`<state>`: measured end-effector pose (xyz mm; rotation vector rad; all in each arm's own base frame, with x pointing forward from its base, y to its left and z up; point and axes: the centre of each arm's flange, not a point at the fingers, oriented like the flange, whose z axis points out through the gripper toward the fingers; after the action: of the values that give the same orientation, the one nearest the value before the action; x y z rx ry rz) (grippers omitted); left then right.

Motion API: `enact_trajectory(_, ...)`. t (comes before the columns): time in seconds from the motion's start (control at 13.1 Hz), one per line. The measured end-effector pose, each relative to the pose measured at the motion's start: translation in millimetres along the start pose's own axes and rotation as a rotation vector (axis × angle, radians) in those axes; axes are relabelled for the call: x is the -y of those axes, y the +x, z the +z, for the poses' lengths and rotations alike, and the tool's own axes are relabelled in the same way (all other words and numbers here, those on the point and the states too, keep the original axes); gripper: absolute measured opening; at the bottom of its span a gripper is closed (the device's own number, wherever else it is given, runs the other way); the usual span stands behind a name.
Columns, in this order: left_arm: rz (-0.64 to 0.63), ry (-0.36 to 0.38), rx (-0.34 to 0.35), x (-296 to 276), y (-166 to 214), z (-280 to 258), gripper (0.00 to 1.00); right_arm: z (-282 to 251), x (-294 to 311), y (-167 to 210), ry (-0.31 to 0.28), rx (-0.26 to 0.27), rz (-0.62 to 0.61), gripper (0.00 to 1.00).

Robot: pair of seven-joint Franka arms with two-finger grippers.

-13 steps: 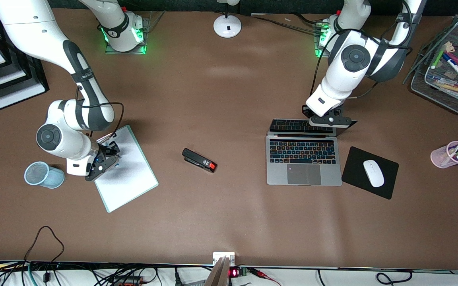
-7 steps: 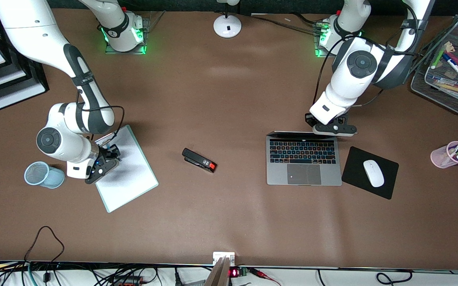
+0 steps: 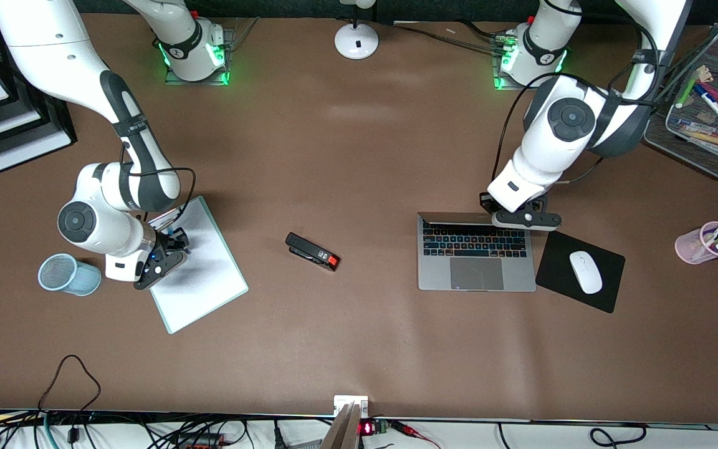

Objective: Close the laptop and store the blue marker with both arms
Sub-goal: 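Grasp the blue marker with the right gripper while the left gripper pushes the lid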

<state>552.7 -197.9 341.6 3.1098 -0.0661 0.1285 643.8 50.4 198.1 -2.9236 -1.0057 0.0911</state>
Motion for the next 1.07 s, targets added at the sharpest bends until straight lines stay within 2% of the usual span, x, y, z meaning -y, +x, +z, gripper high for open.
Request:
enact_trajectory(0.38,-0.004,-0.022,0.005,-2,16,11,0.01,11,-5,7,0.0,0.0,0.001,0.42)
enact_trajectory(0.69,0.01,-0.044,-0.028,-2,29,36,0.01,12,-5,7,0.001,0.001,0.001,0.39)
enact_trajectory(0.77,0.021,-0.046,-0.045,-2,32,44,0.01,13,-5,7,0.001,0.001,0.002,0.34)
enact_trajectory(1.07,0.029,-0.05,-0.063,7,56,73,0.01,13,-5,7,0.002,0.002,0.003,0.26)
